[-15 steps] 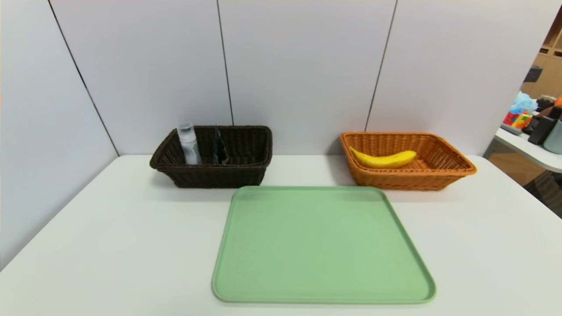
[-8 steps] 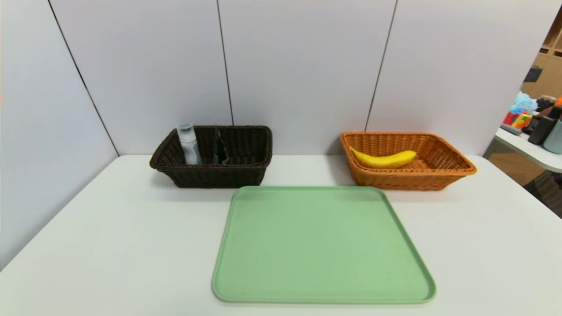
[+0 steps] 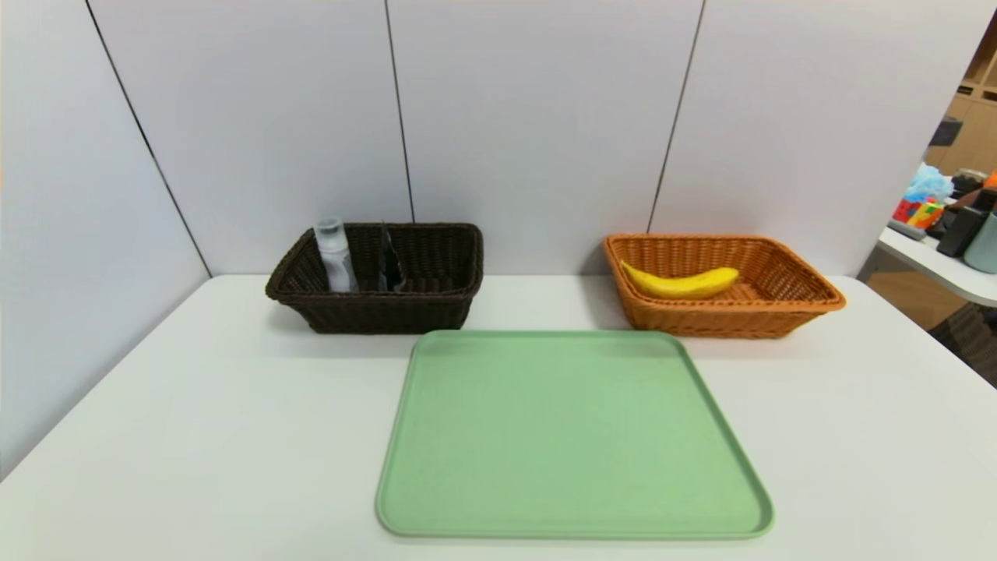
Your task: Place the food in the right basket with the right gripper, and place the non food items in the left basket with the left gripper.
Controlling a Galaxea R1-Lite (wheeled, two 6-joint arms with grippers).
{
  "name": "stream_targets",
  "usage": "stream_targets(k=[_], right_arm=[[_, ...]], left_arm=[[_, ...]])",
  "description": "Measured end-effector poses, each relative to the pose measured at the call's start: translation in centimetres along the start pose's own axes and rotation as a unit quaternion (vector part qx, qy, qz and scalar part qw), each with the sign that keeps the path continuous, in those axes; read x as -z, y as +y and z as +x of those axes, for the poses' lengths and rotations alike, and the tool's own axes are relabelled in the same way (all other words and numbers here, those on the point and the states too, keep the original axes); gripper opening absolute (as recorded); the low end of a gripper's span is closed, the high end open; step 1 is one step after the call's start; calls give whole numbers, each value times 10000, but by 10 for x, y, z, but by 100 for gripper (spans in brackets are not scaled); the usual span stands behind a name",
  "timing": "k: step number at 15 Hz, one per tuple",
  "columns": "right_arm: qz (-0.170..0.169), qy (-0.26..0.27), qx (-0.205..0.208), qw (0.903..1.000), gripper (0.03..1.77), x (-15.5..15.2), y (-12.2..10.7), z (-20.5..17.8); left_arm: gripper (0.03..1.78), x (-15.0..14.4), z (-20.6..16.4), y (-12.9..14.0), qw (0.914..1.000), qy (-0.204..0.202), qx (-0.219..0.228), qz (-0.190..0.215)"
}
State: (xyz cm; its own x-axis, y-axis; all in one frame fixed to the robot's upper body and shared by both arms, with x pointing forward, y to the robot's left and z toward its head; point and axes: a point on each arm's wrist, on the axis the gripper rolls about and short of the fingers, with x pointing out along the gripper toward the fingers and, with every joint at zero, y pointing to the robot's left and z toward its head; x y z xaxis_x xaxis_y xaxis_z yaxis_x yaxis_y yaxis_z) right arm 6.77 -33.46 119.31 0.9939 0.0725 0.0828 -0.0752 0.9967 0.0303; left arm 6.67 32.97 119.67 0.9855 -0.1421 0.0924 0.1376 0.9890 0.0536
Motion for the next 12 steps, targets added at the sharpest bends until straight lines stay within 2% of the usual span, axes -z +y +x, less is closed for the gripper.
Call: stream_targets(k=[2, 7, 12], right_arm=[[188, 64, 94, 9998, 170, 2, -1, 0], [234, 108, 150, 9996, 170, 4, -1, 1], [335, 106, 154, 9993, 170, 4, -1, 1]], left_arm=[[169, 1, 0, 0, 10000, 20, -89, -19], [169, 5, 1, 2, 9993, 90, -370, -43], [169, 7, 1, 2, 9989, 122, -444, -123]])
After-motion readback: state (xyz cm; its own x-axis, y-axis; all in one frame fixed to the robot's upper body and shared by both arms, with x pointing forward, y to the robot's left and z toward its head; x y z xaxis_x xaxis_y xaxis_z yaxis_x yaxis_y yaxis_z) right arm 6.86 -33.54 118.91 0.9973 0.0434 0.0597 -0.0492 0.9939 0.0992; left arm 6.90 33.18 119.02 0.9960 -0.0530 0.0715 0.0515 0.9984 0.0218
